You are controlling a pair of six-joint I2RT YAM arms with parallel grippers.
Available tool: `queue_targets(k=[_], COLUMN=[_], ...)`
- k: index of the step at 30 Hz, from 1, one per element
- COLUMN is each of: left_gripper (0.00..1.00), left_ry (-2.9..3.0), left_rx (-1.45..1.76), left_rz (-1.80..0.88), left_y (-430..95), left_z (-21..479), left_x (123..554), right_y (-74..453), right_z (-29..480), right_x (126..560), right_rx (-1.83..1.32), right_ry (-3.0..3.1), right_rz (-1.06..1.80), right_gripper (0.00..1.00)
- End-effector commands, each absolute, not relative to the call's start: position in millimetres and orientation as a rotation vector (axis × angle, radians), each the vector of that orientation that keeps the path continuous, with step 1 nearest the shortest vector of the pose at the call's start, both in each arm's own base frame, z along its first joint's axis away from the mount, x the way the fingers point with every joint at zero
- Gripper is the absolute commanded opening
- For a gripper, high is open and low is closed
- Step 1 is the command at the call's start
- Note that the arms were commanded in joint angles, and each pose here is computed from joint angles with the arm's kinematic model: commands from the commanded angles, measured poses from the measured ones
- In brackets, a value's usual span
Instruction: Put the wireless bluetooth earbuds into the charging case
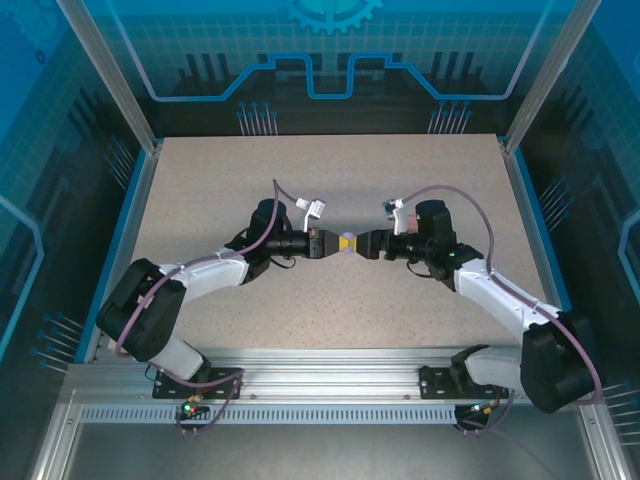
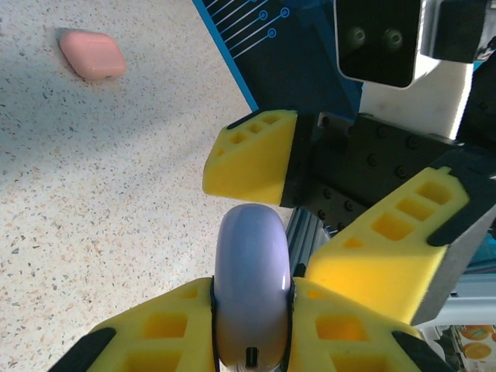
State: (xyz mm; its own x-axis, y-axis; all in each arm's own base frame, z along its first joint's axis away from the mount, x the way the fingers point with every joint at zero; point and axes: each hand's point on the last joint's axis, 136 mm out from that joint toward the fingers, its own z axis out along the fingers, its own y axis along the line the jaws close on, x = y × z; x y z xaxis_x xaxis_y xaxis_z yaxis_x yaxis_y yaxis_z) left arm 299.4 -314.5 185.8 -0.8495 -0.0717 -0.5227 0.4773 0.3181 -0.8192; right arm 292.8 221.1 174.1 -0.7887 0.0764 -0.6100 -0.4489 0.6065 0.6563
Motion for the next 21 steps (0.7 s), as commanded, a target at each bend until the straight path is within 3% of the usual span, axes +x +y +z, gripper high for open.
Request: queue_targets(k=[1,14,21], left_gripper=[0.0,0.0,0.0], left_ry=[2.05,2.006,2.002], left_rx=[0.42,0.437,0.438], left_rz=[-1.563,-1.578,-1.576], left_y=[-315.4,-314.3,-314.4], left_z=[208.1,222.7,223.0], left_x=[300.7,296.6,297.2], right_y=[223.6,200.2,199.9], right_z=[165.1,125.8,153.5], right_x=[291.3,303.2,287.4], right_rx=[-0.314,-0.142,-0.195], right_ry=[2.238,2.348,2.259], right_rz=[1.126,1.069,1.165], right_gripper=[0.72,0.61,0.62])
